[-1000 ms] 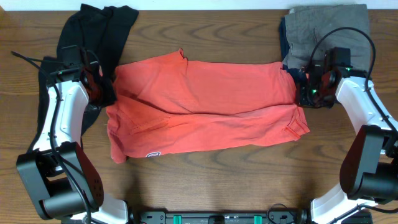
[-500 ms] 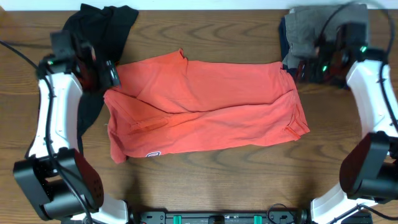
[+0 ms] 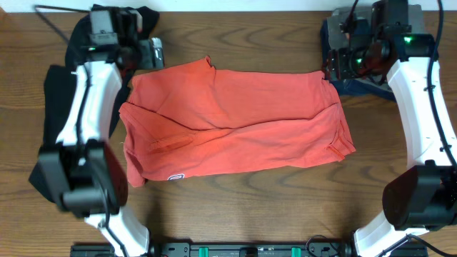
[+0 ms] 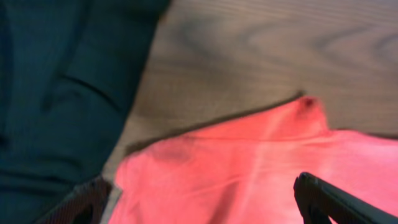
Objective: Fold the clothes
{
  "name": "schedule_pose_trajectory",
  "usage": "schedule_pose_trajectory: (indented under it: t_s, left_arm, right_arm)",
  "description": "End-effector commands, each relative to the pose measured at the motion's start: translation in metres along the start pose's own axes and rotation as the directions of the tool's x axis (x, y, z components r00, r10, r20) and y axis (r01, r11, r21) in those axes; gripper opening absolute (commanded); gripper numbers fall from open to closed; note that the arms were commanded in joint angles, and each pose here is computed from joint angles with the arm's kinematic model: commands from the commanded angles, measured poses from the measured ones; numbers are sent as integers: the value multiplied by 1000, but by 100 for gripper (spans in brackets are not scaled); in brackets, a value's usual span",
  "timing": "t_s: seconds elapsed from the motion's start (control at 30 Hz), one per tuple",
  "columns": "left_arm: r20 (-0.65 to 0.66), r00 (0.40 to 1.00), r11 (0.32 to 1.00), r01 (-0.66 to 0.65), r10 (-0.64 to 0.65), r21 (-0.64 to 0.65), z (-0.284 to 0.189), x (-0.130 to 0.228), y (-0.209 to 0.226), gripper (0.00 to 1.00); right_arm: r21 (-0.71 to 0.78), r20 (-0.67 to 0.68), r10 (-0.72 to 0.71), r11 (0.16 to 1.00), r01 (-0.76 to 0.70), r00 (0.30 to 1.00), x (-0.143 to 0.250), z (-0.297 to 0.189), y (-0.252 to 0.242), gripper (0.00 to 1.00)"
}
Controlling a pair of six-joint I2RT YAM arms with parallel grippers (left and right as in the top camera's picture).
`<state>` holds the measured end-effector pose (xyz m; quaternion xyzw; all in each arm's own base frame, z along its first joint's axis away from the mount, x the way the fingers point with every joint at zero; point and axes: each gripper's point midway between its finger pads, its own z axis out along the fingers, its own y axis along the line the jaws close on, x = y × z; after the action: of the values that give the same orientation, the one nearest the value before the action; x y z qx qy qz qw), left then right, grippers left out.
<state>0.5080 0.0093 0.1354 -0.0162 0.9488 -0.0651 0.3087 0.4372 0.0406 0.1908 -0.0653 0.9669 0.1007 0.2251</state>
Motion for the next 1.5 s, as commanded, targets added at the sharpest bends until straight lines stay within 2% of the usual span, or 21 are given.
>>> schedule_pose_trajectory:
  t_s: [0.0,0.23,0.4,0.77,1.0,1.13,1.3,1.47]
  left_arm:
    - [-40,998,999,-48,48,4,29,12,4,98]
    - [-106,985,990,-137,138,19,66,36,3,98]
    - [-151,966,977,-214,209,-17,84,49,4,100]
    - [-155,956,966,-256,249,-27,104,55,3,91]
    - [-178,953,967,-253,246,-22,110,64,4,71]
    - [-222,945,969,-249,239,-14,116,78,5,65]
    - [-246,940,969,-246,236,-9,119,87,6,52]
    - [-246,940,969,-245,236,-9,119,87,6,26]
  right_arm:
    - [14,7,-28,1000,28,1000,-3,-4,3,69]
    - [11,-1,-30,999,30,1000,-1,-4,5,69]
    - [11,-2,-30,999,30,1000,0,-4,5,68]
    - [11,-2,-31,999,31,1000,0,-4,5,66]
    - [12,-1,-30,999,30,1000,-1,-4,4,65]
    - [12,-2,-30,999,30,1000,-1,-4,4,64]
    - [12,-1,-30,999,30,1000,-1,-4,4,64]
    - [12,0,-30,999,30,1000,-1,-4,4,64]
